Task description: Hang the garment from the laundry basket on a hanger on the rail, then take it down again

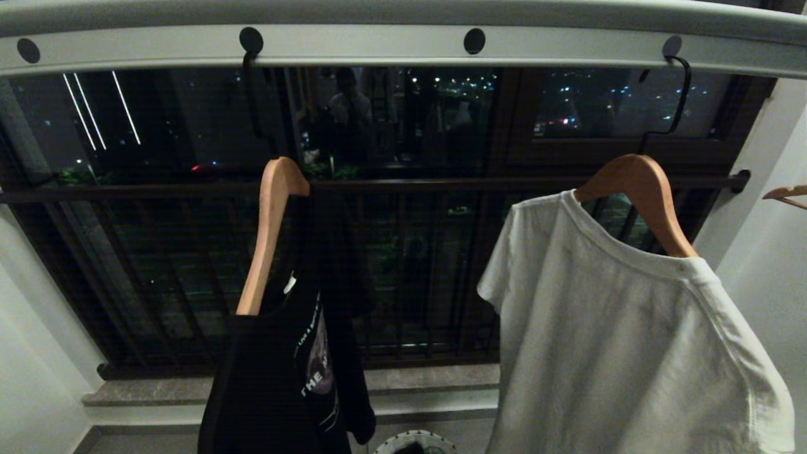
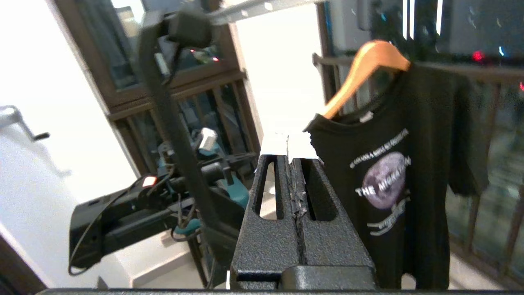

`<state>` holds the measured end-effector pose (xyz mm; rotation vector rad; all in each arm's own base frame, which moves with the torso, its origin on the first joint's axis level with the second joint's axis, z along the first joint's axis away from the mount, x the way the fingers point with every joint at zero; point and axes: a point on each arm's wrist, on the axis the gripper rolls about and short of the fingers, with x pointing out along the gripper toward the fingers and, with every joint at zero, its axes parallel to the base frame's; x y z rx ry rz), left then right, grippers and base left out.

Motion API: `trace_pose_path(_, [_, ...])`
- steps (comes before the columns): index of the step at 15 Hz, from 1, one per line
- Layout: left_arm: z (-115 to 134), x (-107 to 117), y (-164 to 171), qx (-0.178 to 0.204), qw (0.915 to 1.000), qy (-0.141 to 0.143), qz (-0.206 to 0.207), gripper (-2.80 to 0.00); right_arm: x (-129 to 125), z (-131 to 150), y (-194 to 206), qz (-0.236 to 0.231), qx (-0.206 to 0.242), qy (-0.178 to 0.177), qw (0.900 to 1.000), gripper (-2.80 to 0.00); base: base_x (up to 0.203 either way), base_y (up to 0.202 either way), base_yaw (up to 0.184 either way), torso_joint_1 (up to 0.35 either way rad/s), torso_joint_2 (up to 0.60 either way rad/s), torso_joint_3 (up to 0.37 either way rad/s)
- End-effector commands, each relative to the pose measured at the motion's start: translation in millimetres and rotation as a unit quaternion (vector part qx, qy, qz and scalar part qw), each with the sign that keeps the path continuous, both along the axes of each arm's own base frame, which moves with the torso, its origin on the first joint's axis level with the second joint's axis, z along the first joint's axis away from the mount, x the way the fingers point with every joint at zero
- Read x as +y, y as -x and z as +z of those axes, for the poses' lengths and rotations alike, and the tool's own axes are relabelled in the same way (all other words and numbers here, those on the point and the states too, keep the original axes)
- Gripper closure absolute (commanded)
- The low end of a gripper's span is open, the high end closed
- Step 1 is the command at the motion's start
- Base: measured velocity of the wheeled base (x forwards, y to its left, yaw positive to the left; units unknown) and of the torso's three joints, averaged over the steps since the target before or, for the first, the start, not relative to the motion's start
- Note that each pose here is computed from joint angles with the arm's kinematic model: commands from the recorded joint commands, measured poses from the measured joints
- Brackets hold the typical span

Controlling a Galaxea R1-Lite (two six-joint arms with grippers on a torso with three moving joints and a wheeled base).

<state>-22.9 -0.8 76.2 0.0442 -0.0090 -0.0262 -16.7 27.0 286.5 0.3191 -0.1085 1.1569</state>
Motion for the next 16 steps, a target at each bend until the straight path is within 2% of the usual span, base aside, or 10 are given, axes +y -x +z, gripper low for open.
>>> trace_pose_path(1, [-1,0,0,0.001,1.0000,0.000,0.000,0.00,-1,-14,7,0.024,-0.024,-0.010,0.999,0.00,0.000,0.000,0.000,0.000,0.00,0.000])
trace_pose_path(4, [-1,0,0,0.001,1.0000,0.000,0.000,0.00,-1,-22,11,-0.002,-0.070,-0.013,0.997,0.00,0.000,0.000,0.000,0.000,0.00,0.000])
trace_pose_path(6, [-1,0,0,0.001,1.0000,0.000,0.000,0.00,-3,-24,7,-0.025,-0.074,-0.044,0.996,0.00,0.000,0.000,0.000,0.000,0.00,0.000])
trace_pose_path(7, [-1,0,0,0.001,1.0000,0.000,0.000,0.00,-5,-23,4,-0.040,-0.061,-0.067,0.995,0.00,0.000,0.000,0.000,0.000,0.00,0.000])
trace_pose_path(9, [-1,0,0,0.001,1.0000,0.000,0.000,0.00,-6,-21,-1,-0.088,-0.071,-0.062,0.992,0.00,0.000,0.000,0.000,0.000,0.00,0.000])
trace_pose_path(10, [-1,0,0,0.001,1.0000,0.000,0.000,0.00,-8,-20,-3,-0.128,-0.074,-0.067,0.987,0.00,0.000,0.000,0.000,0.000,0.00,0.000])
trace_pose_path(12, [-1,0,0,0.001,1.0000,0.000,0.000,0.00,-11,-18,0,-0.203,-0.075,-0.062,0.974,0.00,0.000,0.000,0.000,0.000,0.00,0.000])
trace_pose_path(14, [-1,0,0,0.001,1.0000,0.000,0.000,0.00,-14,-14,12,-0.284,-0.058,-0.051,0.956,0.00,0.000,0.000,0.000,0.000,0.00,0.000])
trace_pose_path(15, [-1,0,0,0.001,1.0000,0.000,0.000,0.00,-15,-12,19,-0.330,-0.050,-0.038,0.942,0.00,0.000,0.000,0.000,0.000,0.00,0.000])
trace_pose_path(16, [-1,0,0,0.001,1.0000,0.000,0.000,0.00,-17,-12,25,-0.384,-0.055,-0.016,0.922,0.00,0.000,0.000,0.000,0.000,0.00,0.000])
